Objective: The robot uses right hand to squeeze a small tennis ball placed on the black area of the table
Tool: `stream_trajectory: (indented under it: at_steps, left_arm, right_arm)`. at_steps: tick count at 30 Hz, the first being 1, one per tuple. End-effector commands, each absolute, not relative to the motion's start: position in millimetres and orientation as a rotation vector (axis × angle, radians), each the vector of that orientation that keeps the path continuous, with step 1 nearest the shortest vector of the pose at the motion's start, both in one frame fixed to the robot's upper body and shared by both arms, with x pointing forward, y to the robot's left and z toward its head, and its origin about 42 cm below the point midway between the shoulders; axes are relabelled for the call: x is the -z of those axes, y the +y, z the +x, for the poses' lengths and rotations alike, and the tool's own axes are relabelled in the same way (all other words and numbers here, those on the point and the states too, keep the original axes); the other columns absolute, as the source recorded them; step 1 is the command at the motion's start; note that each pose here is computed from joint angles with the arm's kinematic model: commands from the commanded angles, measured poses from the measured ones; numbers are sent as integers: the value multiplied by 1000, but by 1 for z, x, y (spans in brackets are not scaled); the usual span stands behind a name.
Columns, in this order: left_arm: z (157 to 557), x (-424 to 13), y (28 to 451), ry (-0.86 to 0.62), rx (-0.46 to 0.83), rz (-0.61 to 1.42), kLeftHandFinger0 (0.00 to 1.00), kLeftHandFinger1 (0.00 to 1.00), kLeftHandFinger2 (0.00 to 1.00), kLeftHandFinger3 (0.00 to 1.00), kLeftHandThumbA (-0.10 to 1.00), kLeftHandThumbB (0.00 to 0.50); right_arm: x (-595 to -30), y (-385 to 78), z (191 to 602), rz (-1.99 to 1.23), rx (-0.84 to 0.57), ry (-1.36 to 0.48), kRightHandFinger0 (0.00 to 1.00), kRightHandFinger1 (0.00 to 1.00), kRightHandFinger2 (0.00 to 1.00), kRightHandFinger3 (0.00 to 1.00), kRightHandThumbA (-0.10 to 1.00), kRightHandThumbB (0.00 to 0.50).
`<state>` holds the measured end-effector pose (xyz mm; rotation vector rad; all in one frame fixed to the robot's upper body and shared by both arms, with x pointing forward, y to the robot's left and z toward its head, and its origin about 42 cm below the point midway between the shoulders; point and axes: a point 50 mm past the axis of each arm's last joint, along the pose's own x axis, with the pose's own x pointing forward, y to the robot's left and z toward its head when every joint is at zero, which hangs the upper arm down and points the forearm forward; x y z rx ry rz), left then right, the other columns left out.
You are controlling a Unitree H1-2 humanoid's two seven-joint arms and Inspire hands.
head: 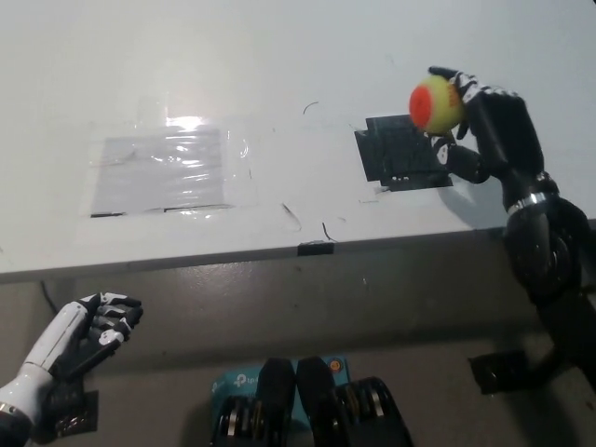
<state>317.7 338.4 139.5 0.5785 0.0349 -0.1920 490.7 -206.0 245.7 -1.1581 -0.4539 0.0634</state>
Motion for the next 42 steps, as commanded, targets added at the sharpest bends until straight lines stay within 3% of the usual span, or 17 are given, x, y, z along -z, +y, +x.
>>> stream_trajectory:
  at_steps: [1, 6, 10, 12, 14, 17, 18, 20, 22, 23, 24, 25, 26, 27, 29, 35, 42]
  left_arm:
    - [319, -152, 341, -8, 198, 606, 408, 489, 572, 650, 773, 50]
    - [320, -154, 340, -22, 200, 611, 365, 452, 546, 638, 725, 27]
    - [322, -155, 340, -7, 194, 614, 388, 474, 567, 649, 770, 59]
    - [323, -154, 341, -16, 199, 603, 360, 452, 541, 630, 770, 67]
    - [323, -155, 340, -14, 198, 610, 350, 447, 538, 628, 754, 49]
    - [324, -157, 342, -28, 194, 606, 356, 454, 537, 632, 723, 27]
    - [323, -157, 343, -19, 191, 614, 373, 470, 555, 645, 744, 42]
    - [322, -155, 344, -20, 190, 614, 367, 465, 553, 645, 752, 43]
    - [321, -153, 345, -24, 190, 611, 359, 456, 552, 653, 739, 23]
    - [320, -154, 345, -26, 190, 606, 346, 445, 541, 648, 734, 26]
    - [321, -154, 345, -27, 190, 607, 344, 444, 540, 647, 734, 26]
    - [321, -155, 345, -26, 188, 608, 355, 458, 557, 656, 740, 27]
    - [321, -155, 345, -26, 188, 608, 356, 459, 559, 658, 741, 27]
    - [320, -155, 345, -8, 177, 592, 388, 477, 575, 664, 714, 25]
    - [321, -158, 345, -10, 175, 592, 389, 477, 579, 667, 707, 13]
    - [320, -158, 347, -21, 179, 606, 374, 465, 564, 661, 720, 16]
    - [321, -160, 347, -19, 178, 599, 410, 493, 588, 676, 714, 4]
  right_arm:
    - [-274, -208, 508, -1311, -76, -412, 0, 163, 437, 288, -100, 41]
    - [-273, -203, 515, -1404, -119, -347, 0, 124, 424, 170, -100, 4]
    - [-273, -202, 520, -1464, -131, -356, 0, 149, 461, 133, -100, 50]
    - [-273, -204, 521, -1476, -137, -357, 0, 158, 480, 193, -100, 59]
    - [-274, -206, 522, -1497, -144, -355, 0, 186, 493, 407, -100, 60]
    - [-277, -205, 526, -1556, -147, -359, 0, 214, 500, 383, -100, 6]
    - [-279, -207, 526, -1591, -149, -330, 167, 449, 721, 546, -100, 61]
    - [-280, -206, 527, -1607, -151, -301, 108, 435, 678, 514, -100, 74]
    - [-283, -205, 527, -1653, -169, -264, 105, 519, 773, 568, -100, 106]
    - [-285, -206, 528, -1698, -174, -271, 224, 731, 984, 759, -100, 153]
    - [-286, -205, 528, -1699, -174, -271, 224, 732, 985, 763, -100, 154]
    - [-288, -205, 528, -1717, -181, -262, 489, 1000, 1000, 878, -100, 144]
    - [-288, -205, 528, -1720, -183, -260, 524, 1000, 1000, 884, -100, 148]
    - [-290, -206, 527, -1711, -187, -256, 811, 1000, 1000, 963, -26, 205]
    - [-291, -205, 527, -1702, -187, -258, 1000, 1000, 1000, 1000, 76, 275]
    - [-297, -200, 525, -1748, -199, -237, 1000, 1000, 1000, 1000, 140, 486]
    - [-293, -197, 521, -1745, -207, -256, 1000, 1000, 1000, 1000, 158, 500]
